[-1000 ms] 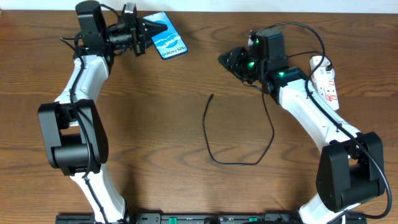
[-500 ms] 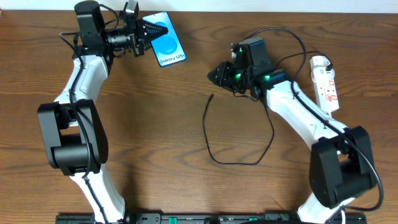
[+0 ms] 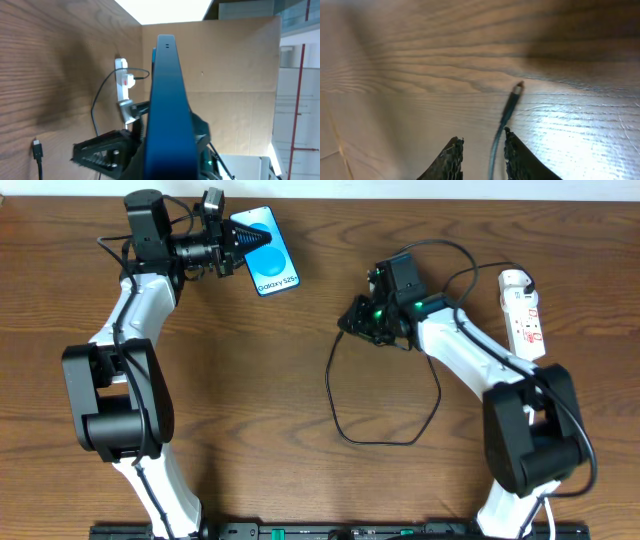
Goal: Plug charger to phone and switch on socket
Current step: 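Move the right gripper down over the black cable's USB-C plug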
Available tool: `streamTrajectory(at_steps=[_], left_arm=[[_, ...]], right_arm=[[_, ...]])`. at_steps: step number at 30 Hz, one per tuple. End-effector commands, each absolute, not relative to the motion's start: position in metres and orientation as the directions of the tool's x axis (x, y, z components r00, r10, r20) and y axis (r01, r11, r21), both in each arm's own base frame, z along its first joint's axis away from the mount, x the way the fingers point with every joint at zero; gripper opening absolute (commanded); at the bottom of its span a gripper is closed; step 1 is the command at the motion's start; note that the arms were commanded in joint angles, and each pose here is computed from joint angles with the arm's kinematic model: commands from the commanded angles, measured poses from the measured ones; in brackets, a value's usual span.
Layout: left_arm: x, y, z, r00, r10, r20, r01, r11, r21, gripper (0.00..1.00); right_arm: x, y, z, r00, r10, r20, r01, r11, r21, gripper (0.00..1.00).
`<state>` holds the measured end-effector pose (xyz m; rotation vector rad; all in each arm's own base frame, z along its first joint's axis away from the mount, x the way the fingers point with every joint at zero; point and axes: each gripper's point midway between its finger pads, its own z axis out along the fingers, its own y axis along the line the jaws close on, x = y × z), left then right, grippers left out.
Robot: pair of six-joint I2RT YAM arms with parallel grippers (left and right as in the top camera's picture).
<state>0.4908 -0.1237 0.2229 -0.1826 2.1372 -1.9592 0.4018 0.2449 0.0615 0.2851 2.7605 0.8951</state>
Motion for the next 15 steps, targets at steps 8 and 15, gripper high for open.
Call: streamTrajectory(at_steps=[8,15], left_arm=[[0.492,-0.122,0.229,-0.956,-0.262,-0.128,0.102,0.110,-0.989,0.08],[0.493,-0.122,0.229,-0.955,-0.267,-0.129,0.102,0.113,-0.988,0.07]], right_arm=[[0.391,0.262,0.035,-0.974,0.207,-0.089,0.114,0.794,0.597,0.25],[0.385,0.268,0.032,-0.974,0.210,-0.085,0.124,0.808,0.577,0.24]])
